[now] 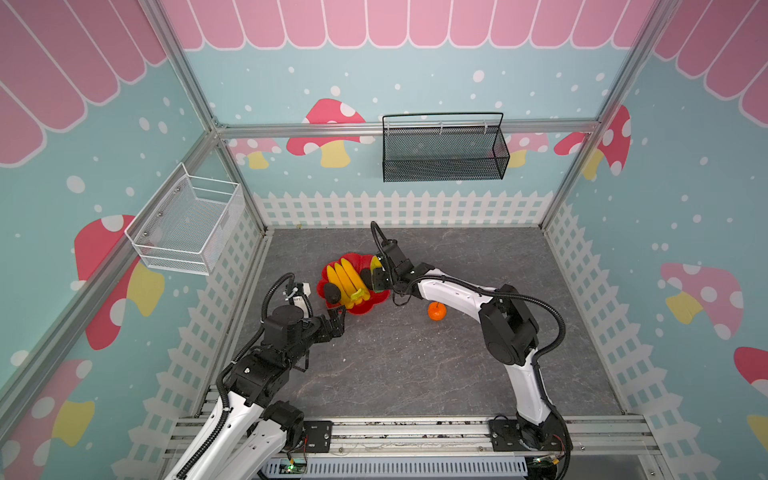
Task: Place and organize the fake fruits in the fruit bowl
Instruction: 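Place the papaya in the bowl beside the bananas and open the right gripper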
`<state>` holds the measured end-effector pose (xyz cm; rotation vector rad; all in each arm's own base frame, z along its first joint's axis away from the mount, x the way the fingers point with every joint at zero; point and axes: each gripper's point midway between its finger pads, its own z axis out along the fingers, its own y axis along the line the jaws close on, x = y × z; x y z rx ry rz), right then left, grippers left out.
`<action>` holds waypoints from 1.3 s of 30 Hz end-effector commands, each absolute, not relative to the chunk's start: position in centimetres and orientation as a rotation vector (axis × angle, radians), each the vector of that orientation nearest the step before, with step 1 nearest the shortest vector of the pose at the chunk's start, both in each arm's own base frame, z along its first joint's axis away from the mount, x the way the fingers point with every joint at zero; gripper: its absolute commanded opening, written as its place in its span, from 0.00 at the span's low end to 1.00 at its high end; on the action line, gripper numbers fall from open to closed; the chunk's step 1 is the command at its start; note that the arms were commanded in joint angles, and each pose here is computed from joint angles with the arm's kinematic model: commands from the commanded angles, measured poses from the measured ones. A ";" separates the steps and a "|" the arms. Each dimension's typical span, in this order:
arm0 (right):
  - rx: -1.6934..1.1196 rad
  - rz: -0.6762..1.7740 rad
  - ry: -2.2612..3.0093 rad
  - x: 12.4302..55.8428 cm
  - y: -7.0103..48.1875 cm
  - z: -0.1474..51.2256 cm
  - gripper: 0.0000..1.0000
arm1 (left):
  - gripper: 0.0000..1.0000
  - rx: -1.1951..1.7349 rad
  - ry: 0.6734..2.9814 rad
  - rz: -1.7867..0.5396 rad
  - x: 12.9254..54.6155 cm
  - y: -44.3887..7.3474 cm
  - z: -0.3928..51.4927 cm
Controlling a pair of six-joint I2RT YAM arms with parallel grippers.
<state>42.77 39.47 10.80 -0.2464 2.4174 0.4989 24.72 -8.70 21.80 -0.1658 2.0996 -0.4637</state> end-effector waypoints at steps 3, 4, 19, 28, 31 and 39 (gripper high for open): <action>-0.229 0.474 2.451 42.5 39.5 9.6 0.38 | 1.00 -0.147 2.098 -0.474 24.3 -8.8 22.1; -0.229 0.470 2.451 42.5 39.5 9.5 0.39 | 1.00 -0.148 2.096 -0.474 24.3 -8.7 22.1; -0.251 0.446 2.470 42.9 39.9 8.9 0.52 | 1.00 -0.140 2.092 -0.480 24.3 -8.8 22.3; -0.274 0.436 2.486 42.7 40.2 8.8 0.59 | 1.00 -0.136 2.091 -0.484 24.2 -8.9 22.3; -0.278 0.424 2.466 42.7 40.2 9.7 0.61 | 1.00 -0.134 2.092 -0.485 24.2 -8.9 22.3; -0.216 0.299 2.379 43.2 37.5 14.0 0.66 | 0.99 -0.132 2.095 -0.490 24.2 -9.0 22.2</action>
